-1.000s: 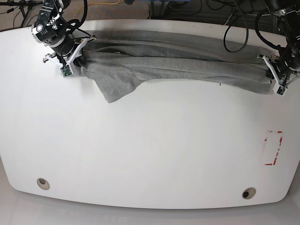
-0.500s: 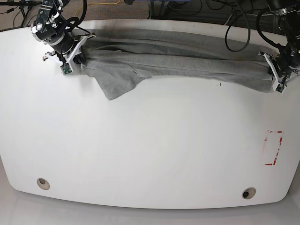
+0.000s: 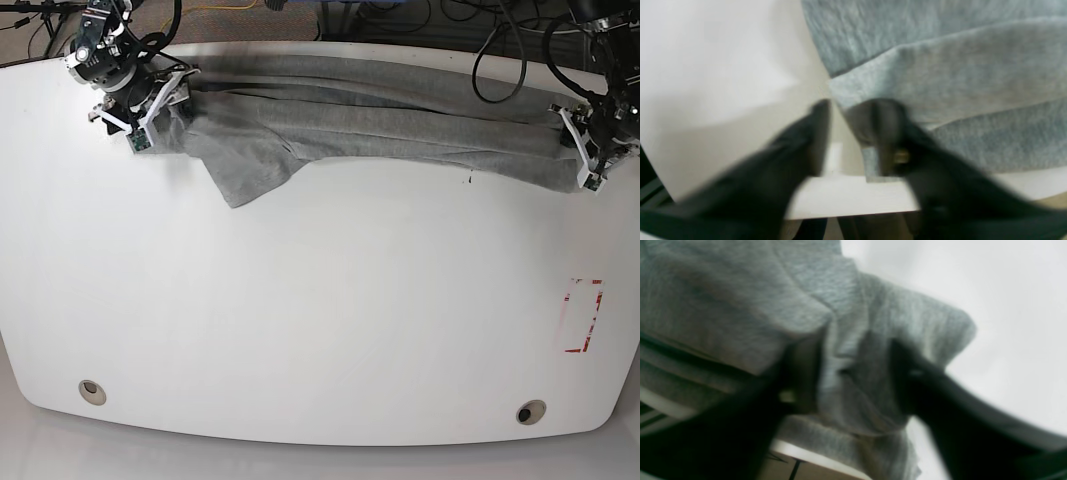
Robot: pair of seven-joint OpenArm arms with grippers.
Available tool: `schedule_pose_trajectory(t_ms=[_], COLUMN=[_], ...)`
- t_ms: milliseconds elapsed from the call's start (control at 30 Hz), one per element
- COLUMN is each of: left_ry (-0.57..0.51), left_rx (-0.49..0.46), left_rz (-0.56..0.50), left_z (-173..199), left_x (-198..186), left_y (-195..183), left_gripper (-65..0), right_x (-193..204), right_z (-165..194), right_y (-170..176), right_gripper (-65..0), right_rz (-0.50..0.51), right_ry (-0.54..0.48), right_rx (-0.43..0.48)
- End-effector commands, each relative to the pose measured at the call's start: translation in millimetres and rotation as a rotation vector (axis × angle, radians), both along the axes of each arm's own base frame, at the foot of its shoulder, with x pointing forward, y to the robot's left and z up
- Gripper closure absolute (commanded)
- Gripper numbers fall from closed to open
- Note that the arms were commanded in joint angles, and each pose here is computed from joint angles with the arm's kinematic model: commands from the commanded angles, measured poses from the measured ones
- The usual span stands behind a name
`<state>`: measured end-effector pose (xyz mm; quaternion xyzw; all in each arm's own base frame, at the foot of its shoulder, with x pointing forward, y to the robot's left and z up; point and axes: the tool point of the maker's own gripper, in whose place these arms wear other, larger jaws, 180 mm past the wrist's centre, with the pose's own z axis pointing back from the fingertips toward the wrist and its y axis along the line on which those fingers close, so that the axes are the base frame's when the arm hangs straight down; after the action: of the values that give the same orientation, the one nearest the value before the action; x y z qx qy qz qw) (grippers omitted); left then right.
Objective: Fold the T-shirt properly
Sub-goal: 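Lift and fold the grasped edge with both grippers over toward the folded edge, then lower the folded shirt with both grippers and release it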
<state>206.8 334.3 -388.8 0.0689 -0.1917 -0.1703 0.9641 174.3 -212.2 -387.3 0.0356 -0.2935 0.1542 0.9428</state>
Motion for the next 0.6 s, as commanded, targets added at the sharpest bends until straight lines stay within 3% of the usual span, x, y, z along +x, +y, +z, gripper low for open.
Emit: schedule_pose_trajectory(t_ms=[0, 100, 333, 433, 567], left_ry=[-0.038, -0.046, -0.173, -0.222, -0.247], left_rx=[0.024, 0.02, 0.073, 0.052, 0.003], left_rz=[-0.012, -0.013, -0.087, -0.115, -0.124], left_z=[13, 15, 55, 68, 71], left_x=[9, 11, 33, 39, 42], left_y=[5, 5, -12, -23, -32], left_gripper=[-29.4, -28.5, -28.1, -28.1, -28.1], right_x=[9, 18, 44, 51, 52], right_z=[11, 20, 41, 48, 49], right_y=[1, 3, 21, 29, 37], right_gripper=[-53.6, -58.5, -56.0, -55.6, -48.5], right_rz=[0.006, 0.018, 0.012, 0.011, 0.01], right_ry=[-0.051, -0.086, -0.207, -0.239, -0.243], right_rx=[0.008, 0.004, 0.1, 0.16, 0.206])
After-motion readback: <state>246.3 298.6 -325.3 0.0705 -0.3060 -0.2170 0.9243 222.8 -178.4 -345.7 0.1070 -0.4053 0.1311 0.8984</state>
